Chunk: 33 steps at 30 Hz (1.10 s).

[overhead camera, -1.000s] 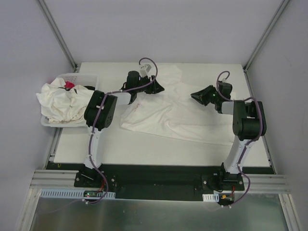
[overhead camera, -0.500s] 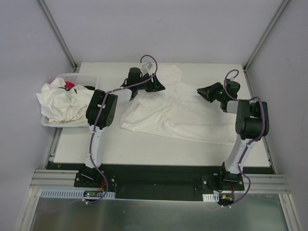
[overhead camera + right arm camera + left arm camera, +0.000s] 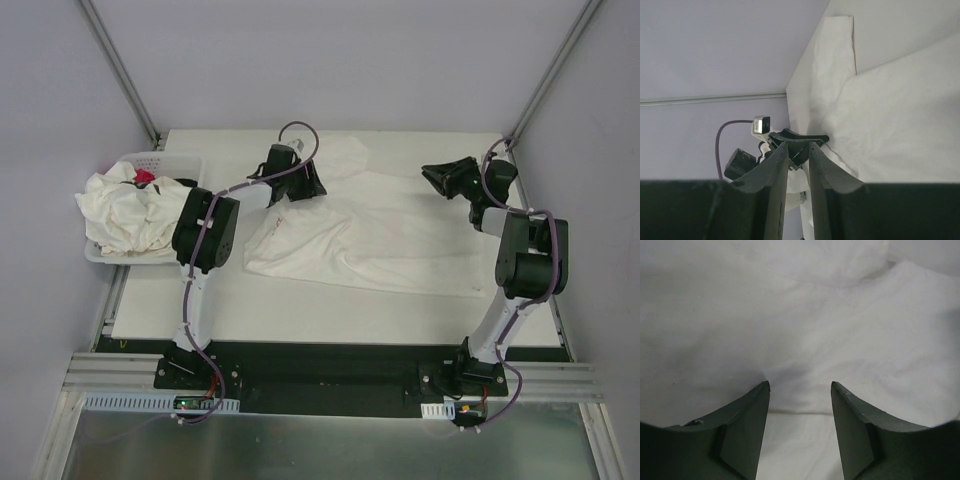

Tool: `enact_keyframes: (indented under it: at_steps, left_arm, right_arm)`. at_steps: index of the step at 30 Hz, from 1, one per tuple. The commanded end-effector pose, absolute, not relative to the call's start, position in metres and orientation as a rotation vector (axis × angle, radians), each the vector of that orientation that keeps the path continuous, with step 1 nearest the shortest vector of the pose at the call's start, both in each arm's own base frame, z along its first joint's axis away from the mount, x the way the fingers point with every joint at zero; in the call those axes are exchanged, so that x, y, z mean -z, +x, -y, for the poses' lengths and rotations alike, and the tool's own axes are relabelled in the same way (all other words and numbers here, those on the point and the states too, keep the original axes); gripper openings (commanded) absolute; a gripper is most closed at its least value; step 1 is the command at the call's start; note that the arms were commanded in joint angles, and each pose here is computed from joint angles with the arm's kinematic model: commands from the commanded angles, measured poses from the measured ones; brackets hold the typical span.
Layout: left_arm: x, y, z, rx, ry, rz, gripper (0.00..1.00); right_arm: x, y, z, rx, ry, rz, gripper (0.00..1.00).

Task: Fold and stack the t-shirts

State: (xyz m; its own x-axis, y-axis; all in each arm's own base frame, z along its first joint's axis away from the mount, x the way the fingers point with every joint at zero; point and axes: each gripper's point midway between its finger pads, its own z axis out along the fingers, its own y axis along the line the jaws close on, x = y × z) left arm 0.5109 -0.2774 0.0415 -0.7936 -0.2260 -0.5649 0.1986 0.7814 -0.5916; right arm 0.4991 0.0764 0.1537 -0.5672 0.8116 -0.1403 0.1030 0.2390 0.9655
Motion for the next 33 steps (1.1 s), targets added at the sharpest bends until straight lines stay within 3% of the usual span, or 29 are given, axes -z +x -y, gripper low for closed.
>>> enact_keyframes:
  at_steps: [1,10,16,24,28,33]
  left_arm:
    - [-0.031,0.486,0.229,0.599,-0.204,-2.436,0.52]
    - [-0.019,0.414,0.183,0.344,-0.37,-2.506,0.49]
    - [-0.033,0.405,0.179,0.289,-0.321,-2.483,0.49]
    - [-0.099,0.453,0.195,0.327,-0.227,-2.341,0.52]
    - [-0.144,0.494,0.193,0.268,-0.168,-2.24,0.6]
    - [-0.132,0.539,0.161,0.195,-0.225,-2.237,0.64]
  right_arm:
    - [-0.226,0.502,-0.064,-1.431,0.714,-1.688,0.26]
    - [-0.26,0.49,-0.031,-1.407,0.72,-1.592,0.27]
    - [-0.264,0.485,-0.027,-1.409,0.709,-1.578,0.29]
    - [-0.215,0.504,-0.059,-1.409,0.716,-1.715,0.31]
    - [-0.195,0.511,-0.089,-1.551,0.735,-1.73,0.31]
    - [-0.197,0.502,-0.093,-1.581,0.717,-1.71,0.31]
